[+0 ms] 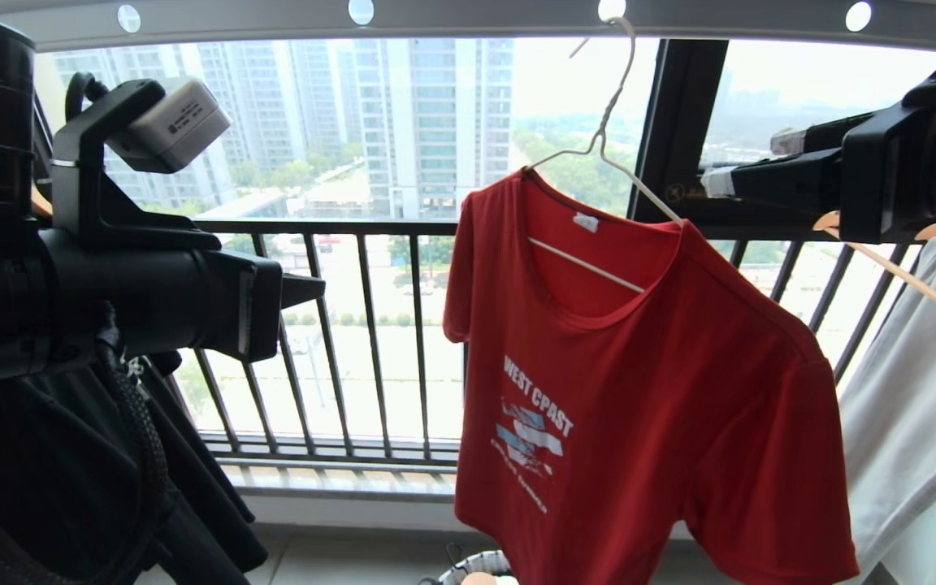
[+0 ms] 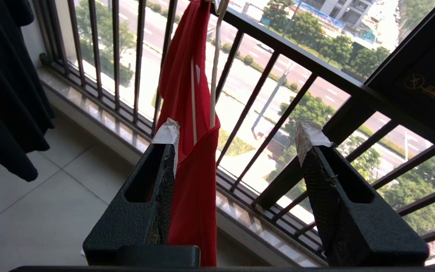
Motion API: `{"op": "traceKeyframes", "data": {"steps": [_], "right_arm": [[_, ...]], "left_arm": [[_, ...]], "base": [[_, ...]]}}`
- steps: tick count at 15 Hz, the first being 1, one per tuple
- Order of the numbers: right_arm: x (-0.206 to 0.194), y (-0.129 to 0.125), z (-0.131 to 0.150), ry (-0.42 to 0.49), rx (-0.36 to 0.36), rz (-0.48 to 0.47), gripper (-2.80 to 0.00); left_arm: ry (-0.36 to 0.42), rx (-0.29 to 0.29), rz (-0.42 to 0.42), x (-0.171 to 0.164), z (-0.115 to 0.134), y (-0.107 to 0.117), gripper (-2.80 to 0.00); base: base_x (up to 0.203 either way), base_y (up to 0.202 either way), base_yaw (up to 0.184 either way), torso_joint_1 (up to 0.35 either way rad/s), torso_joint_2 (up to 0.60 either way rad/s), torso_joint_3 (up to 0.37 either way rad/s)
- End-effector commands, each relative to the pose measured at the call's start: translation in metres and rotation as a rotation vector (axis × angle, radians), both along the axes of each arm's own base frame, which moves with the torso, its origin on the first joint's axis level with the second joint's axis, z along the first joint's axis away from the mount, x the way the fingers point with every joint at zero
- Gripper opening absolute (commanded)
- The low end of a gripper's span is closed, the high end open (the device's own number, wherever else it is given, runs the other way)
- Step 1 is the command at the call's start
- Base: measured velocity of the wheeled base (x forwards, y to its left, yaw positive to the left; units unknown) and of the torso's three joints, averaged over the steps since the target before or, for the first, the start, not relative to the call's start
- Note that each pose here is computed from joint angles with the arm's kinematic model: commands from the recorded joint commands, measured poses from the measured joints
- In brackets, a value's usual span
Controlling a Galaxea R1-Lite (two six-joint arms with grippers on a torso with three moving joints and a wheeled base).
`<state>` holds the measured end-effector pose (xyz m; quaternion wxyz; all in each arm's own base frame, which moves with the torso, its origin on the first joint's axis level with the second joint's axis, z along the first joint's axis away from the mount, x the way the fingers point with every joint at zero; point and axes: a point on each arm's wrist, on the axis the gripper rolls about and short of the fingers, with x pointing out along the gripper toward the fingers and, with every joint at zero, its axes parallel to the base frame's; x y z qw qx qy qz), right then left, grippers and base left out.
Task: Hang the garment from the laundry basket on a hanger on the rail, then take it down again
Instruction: Take the clothes off the clothes rack
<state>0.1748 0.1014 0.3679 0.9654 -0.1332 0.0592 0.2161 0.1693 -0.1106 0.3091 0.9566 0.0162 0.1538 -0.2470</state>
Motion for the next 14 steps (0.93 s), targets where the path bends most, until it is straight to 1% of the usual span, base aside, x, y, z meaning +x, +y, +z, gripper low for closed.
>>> {"op": "traceKeyframes", "data": {"steps": [1,3,5,6,8,10,11,13,14], "right_arm": [[-0.055,-0.033,0.009,-0.073,0.045,0.001,-2.80],[-0.086,-0.052,0.001,-0.068,0.050,-0.008,-2.80],[-0.114,-0.073,-0.015,-0.066,0.063,-0.066,-2.80],[-0.130,-0.084,-0.024,-0.080,0.073,-0.104,-2.80],[-0.164,-0.100,-0.038,-0.127,0.109,-0.197,-2.80],[-0.199,-0.110,-0.050,-0.179,0.162,-0.331,-2.80],[-0.212,-0.110,-0.055,-0.193,0.172,-0.384,-2.80],[-0.233,-0.107,-0.064,-0.220,0.174,-0.508,-2.80],[-0.246,-0.104,-0.069,-0.238,0.174,-0.549,-2.80]], "left_arm": [[0.045,0.025,0.018,-0.004,-0.006,0.006,-2.80],[0.062,0.035,0.022,-0.022,-0.018,0.018,-2.80],[0.035,0.015,0.029,-0.050,-0.023,0.037,-2.80],[-0.001,-0.009,0.045,-0.069,-0.024,0.051,-2.80],[-0.106,-0.070,0.124,-0.110,-0.025,0.082,-2.80],[-0.215,-0.119,0.245,-0.154,-0.040,0.107,-2.80],[-0.260,-0.133,0.310,-0.171,-0.047,0.113,-2.80],[-0.333,-0.131,0.520,-0.198,-0.064,0.119,-2.80],[-0.348,-0.119,0.605,-0.206,-0.071,0.119,-2.80]], "base": [[0.000,0.000,0.000,0.000,0.00,0.000],[0.000,0.000,0.000,0.000,0.00,0.000],[0.000,0.000,0.000,0.000,0.00,0.000],[0.000,0.000,0.000,0.000,0.00,0.000],[0.000,0.000,0.000,0.000,0.00,0.000],[0.000,0.000,0.000,0.000,0.00,0.000],[0.000,0.000,0.000,0.000,0.00,0.000],[0.000,0.000,0.000,0.000,0.00,0.000],[0.000,0.000,0.000,0.000,0.00,0.000]]}}
